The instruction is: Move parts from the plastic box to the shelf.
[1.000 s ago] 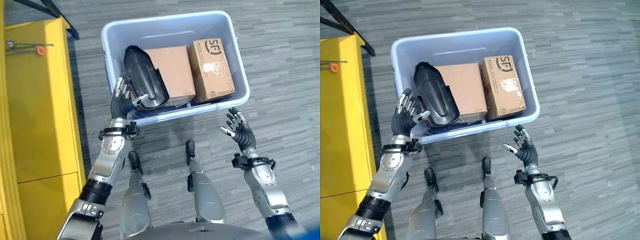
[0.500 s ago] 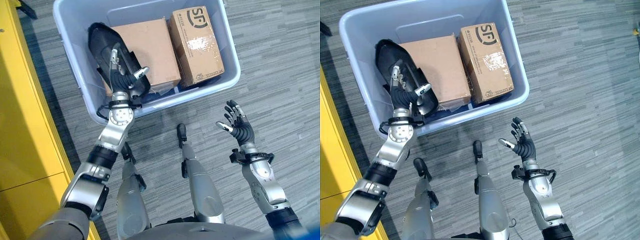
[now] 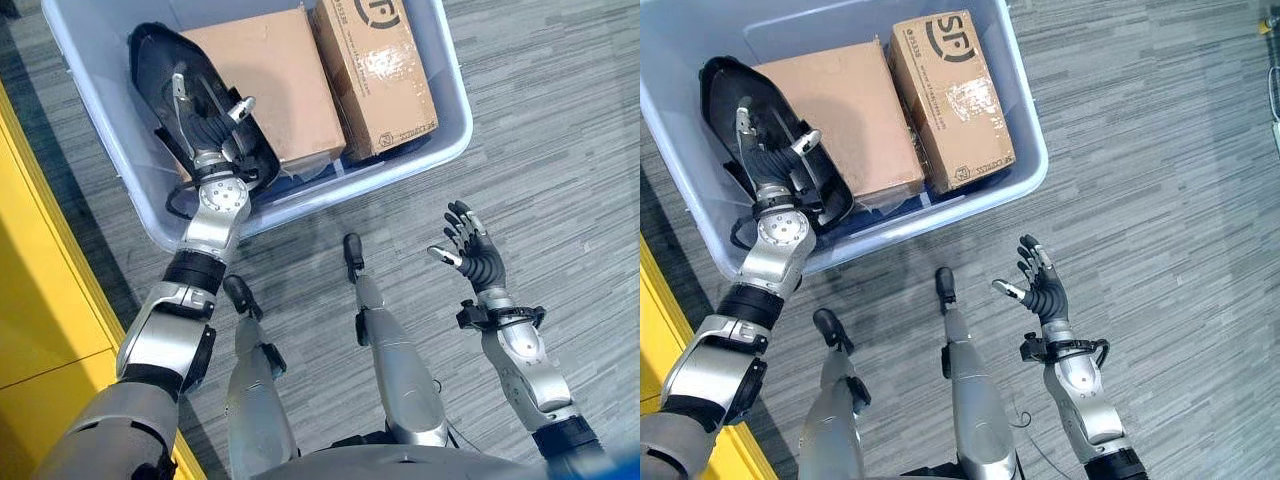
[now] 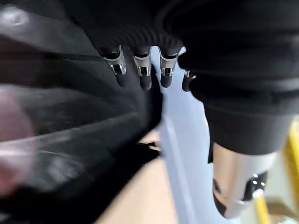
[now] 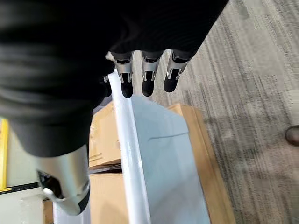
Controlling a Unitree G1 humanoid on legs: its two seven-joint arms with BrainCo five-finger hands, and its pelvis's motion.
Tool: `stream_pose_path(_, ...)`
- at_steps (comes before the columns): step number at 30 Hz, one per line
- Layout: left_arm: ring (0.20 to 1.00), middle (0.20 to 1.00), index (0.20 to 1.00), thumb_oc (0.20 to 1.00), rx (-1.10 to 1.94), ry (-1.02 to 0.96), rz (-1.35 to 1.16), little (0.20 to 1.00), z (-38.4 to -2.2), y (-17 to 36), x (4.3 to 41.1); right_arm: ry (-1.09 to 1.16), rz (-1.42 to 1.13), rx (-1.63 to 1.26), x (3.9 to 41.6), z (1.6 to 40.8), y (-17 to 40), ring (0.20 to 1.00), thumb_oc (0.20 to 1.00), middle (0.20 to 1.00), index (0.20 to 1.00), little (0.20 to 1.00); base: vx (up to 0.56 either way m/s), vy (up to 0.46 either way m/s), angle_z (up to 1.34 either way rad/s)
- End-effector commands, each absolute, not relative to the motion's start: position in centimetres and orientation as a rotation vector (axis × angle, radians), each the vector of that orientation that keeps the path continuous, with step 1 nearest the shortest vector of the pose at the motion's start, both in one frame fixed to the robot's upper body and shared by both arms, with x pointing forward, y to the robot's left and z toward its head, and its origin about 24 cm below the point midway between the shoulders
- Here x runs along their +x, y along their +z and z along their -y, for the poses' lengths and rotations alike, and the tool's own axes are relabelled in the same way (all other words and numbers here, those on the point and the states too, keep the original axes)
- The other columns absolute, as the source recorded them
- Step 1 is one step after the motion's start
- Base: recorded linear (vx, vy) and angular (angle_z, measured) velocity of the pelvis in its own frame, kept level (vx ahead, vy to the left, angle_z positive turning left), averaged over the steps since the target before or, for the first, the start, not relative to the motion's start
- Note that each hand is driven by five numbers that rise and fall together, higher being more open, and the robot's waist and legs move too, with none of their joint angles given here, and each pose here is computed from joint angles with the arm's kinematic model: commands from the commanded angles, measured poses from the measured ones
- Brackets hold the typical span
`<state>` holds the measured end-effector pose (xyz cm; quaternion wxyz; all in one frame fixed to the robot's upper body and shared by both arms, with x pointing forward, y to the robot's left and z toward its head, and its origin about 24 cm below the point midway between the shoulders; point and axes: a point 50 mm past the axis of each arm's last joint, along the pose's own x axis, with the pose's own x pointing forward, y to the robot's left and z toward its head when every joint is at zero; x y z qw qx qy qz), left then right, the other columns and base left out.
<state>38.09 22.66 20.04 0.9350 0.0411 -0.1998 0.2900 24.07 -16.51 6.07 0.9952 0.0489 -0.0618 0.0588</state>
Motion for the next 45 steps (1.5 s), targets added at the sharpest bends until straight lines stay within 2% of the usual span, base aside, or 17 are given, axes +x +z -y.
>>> stream_pose_path(1, 1.000, 1.000, 1.000, 1.000, 0.097, 0.640, 0.516, 1.000, -24.6, 24.0, 38.0, 0.086, 0.251, 0.117, 24.5, 17.8, 8.6, 1.000, 1.000, 1.000, 1.000, 1.000, 0.01, 0.010, -0.07)
stream_pose_path(8, 1.000, 1.000, 1.000, 1.000, 0.318, 0.566, 0.478, 1.000, -24.0, 25.2, 39.2, 0.102, 0.235, 0.100, 24.0, 18.6, 8.3, 1.000, 1.000, 1.000, 1.000, 1.000, 0.00, 0.000, 0.00)
stream_pose_path(14, 1.000, 1.000, 1.000, 1.000, 0.662, 0.485, 0.450, 1.000, -22.9, 25.6, 40.1, 0.110, 0.211, 0.092, 23.5, 19.4, 7.7, 1.000, 1.000, 1.000, 1.000, 1.000, 0.00, 0.000, 0.00)
stream_pose_path(27, 1.000, 1.000, 1.000, 1.000, 1.059, 0.234, 0.396, 1.000, -19.3, 20.7, 40.5, 0.118, 0.209, 0.092, 23.3, 20.2, 7.8, 1.000, 1.000, 1.000, 1.000, 1.000, 0.00, 0.003, 0.01)
stream_pose_path(35, 1.000, 1.000, 1.000, 1.000, 1.099, 0.043, 0.532, 1.000, -17.4, 20.3, 38.5, 0.083, 0.223, 0.085, 23.2, 21.2, 8.0, 1.000, 1.000, 1.000, 1.000, 1.000, 0.00, 0.002, 0.00)
stream_pose_path(39, 1.000, 1.000, 1.000, 1.000, 1.061, 0.021, 0.611, 1.000, -18.2, 21.1, 36.7, 0.062, 0.229, 0.083, 23.0, 21.7, 8.1, 1.000, 1.000, 1.000, 1.000, 1.000, 0.00, 0.000, 0.00)
stream_pose_path(42, 1.000, 1.000, 1.000, 1.000, 0.964, 0.003, 0.707, 1.000, -18.7, 22.5, 34.6, 0.052, 0.236, 0.084, 22.7, 22.1, 8.2, 1.000, 1.000, 1.000, 1.000, 1.000, 0.01, 0.003, 0.02)
stream_pose_path(43, 1.000, 1.000, 1.000, 1.000, 0.798, 0.028, 0.788, 1.000, -19.8, 23.5, 32.5, 0.049, 0.244, 0.095, 22.2, 22.3, 8.2, 1.000, 1.000, 1.000, 1.000, 1.000, 0.02, 0.009, 0.05)
stream_pose_path(45, 1.000, 1.000, 1.000, 1.000, 0.761, 0.043, 0.803, 1.000, -20.2, 23.6, 31.9, 0.050, 0.244, 0.094, 22.1, 22.3, 8.2, 1.000, 1.000, 1.000, 1.000, 1.000, 0.01, 0.007, 0.02)
